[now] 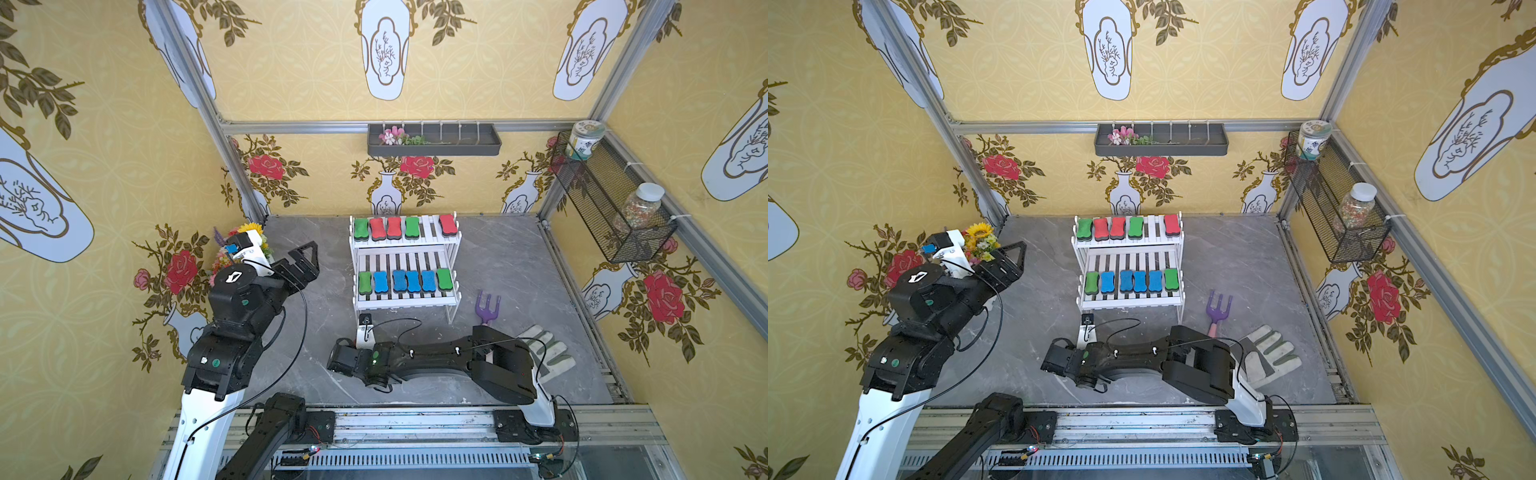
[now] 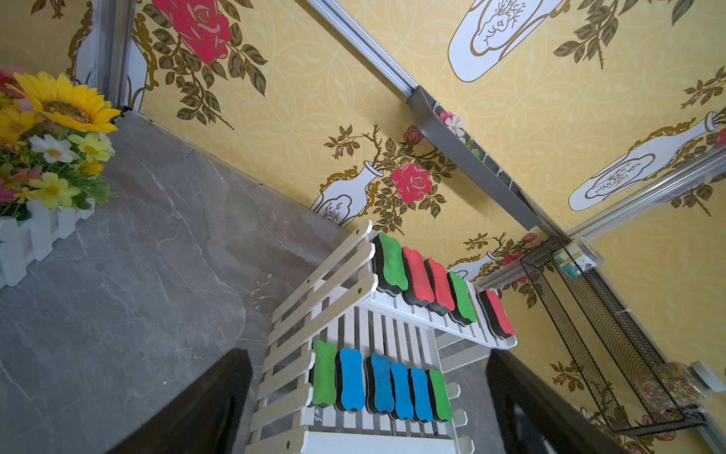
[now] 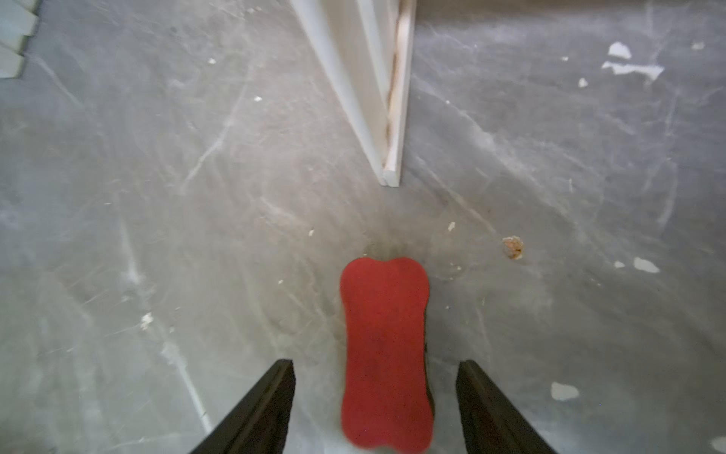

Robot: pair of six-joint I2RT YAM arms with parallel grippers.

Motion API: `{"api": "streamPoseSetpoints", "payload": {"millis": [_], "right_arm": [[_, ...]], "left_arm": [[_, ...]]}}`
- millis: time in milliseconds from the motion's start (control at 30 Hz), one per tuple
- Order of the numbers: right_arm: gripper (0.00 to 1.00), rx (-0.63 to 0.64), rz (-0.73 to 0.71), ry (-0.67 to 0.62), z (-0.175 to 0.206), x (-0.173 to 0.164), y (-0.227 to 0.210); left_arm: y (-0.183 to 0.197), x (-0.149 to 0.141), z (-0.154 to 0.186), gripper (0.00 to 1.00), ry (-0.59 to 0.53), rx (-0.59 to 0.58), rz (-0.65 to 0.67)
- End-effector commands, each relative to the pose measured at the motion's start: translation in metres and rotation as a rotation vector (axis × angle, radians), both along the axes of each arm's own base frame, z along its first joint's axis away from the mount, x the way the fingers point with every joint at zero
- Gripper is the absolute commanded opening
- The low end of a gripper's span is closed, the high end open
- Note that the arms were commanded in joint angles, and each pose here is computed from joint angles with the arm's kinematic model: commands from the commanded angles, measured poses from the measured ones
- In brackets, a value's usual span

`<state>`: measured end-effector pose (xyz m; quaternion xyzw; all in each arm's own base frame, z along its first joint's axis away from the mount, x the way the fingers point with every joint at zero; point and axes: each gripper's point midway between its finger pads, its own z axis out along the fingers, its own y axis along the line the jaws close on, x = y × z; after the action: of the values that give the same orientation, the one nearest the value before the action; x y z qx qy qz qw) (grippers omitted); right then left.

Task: Remove the whiteboard erasers from the shelf
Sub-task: Place the whiteboard eraser at the center of the board, then pick up the whiteboard eraser from the shelf.

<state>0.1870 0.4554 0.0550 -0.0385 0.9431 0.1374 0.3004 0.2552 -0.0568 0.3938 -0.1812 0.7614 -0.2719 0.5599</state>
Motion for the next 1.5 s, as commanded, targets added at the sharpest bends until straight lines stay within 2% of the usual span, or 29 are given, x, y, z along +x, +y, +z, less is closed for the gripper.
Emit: {"api": "streamPoseSetpoints", "payload": {"millis": [0, 133, 300, 433, 600, 767, 1000, 1233, 1333, 1467], "right_arm": [[0.70, -0.014, 0.022, -0.059, 0.027, 0.000, -0.004], [0.70, -0.037, 0.078, -0.122, 0.064, -0.012, -0.008], [0.68, -0.047, 0.094, -0.172, 0.117, -0.011, -0.035], [0.66, -0.053, 0.058, -0.222, 0.162, 0.002, -0.066], [0.65, -0.027, -0.060, -0.323, 0.213, 0.015, -0.123], [0.64, -0.011, -0.210, -0.350, 0.224, 0.022, -0.186], [0.63, 0.005, -0.328, -0.390, 0.233, 0.018, -0.251], [0.63, 0.024, -0.376, -0.373, 0.217, 0.008, -0.291], [0.63, 0.041, -0.379, -0.373, 0.215, 0.004, -0.305], [0.64, 0.053, -0.381, -0.372, 0.211, 0.001, -0.320]], "left_arm": [[-0.001, -0.001, 0.001, 1.00, -0.002, 0.009, -0.010], [-0.008, 0.000, -0.010, 1.00, 0.017, -0.015, -0.045], [-0.028, 0.007, -0.030, 0.99, 0.065, -0.027, -0.144], [-0.042, 0.010, -0.033, 0.96, 0.081, -0.050, -0.217], [-0.063, 0.020, -0.026, 0.89, 0.102, -0.095, -0.318], [-0.089, 0.038, -0.011, 0.87, 0.117, -0.072, -0.370], [-0.164, 0.069, -0.003, 0.81, 0.185, 0.097, -0.425], [-0.221, 0.106, -0.014, 0.74, 0.268, 0.307, -0.391], [-0.237, 0.122, -0.030, 0.72, 0.321, 0.351, -0.378], [-0.255, 0.134, -0.033, 0.70, 0.315, 0.403, -0.351]]}}
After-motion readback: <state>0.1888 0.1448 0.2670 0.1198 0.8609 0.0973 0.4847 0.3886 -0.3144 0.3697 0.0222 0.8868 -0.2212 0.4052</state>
